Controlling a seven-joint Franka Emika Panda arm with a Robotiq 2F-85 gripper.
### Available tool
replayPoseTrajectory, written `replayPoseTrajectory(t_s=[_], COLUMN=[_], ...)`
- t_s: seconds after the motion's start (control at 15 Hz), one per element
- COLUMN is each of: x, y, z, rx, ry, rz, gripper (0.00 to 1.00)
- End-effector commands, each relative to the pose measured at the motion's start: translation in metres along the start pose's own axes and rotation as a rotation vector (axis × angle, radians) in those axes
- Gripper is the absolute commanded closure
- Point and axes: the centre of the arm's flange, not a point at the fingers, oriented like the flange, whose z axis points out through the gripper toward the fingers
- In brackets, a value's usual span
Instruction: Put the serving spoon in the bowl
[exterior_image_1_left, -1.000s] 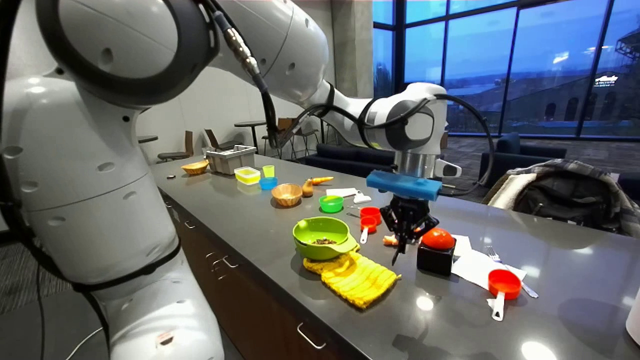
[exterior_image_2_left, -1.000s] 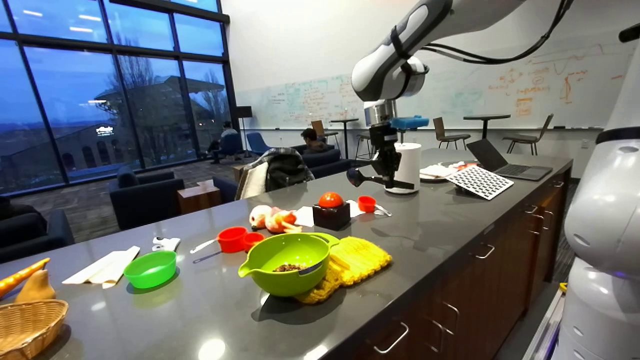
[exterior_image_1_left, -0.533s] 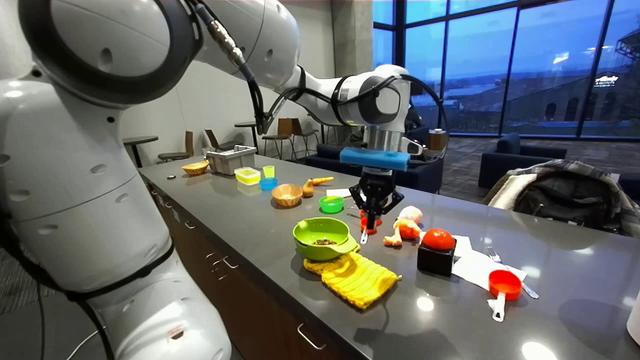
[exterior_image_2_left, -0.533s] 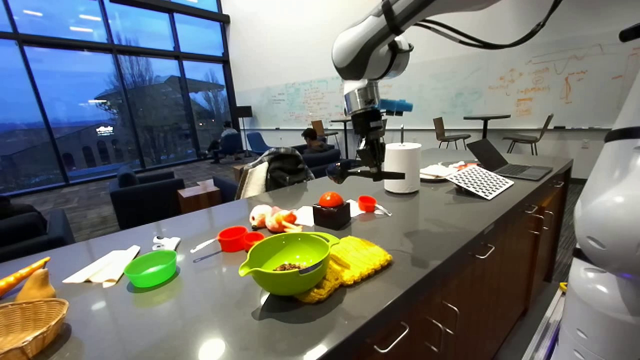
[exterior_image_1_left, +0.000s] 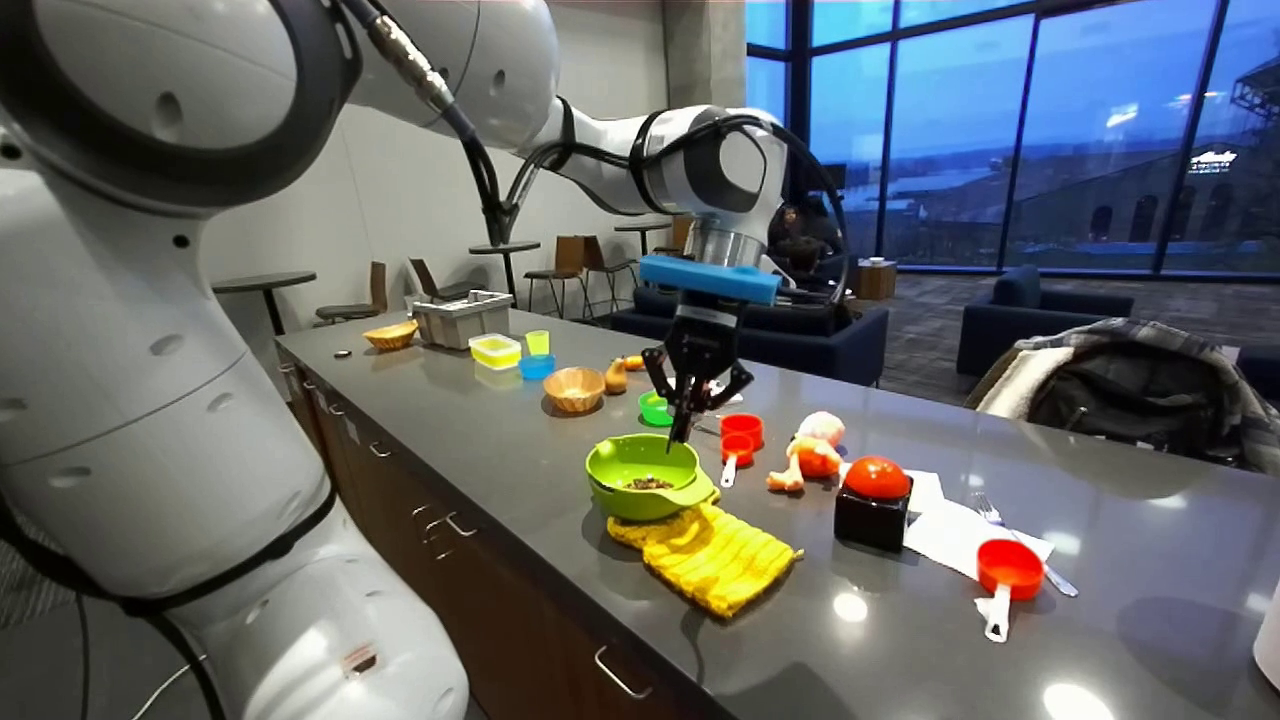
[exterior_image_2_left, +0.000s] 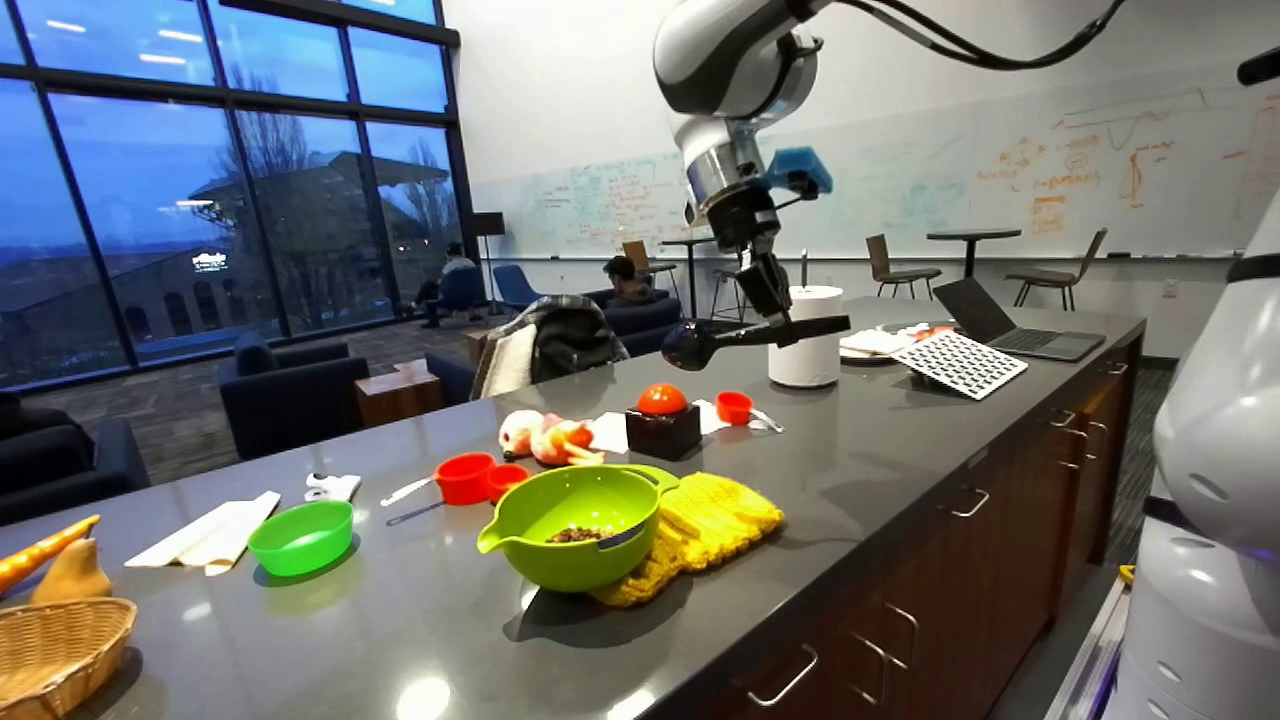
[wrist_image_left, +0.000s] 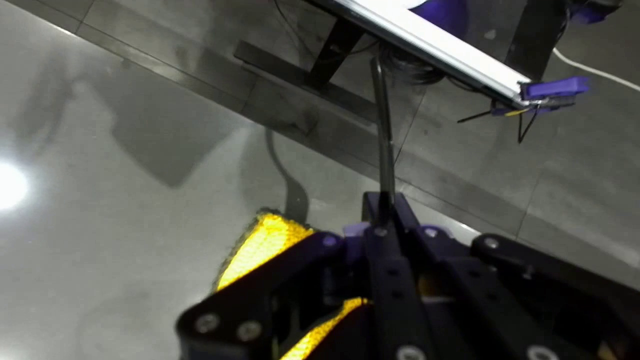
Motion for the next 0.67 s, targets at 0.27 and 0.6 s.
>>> replayPoseTrajectory(t_s=[0.27,0.6], x=[0.008,0.048], y=[-0.032,-0.033], z=[0.001,0.016], rx=[0.096,0.158], ry=[-0.099,-0.136], rz=[-0.157,-0.241], gripper=[0.99,0.99])
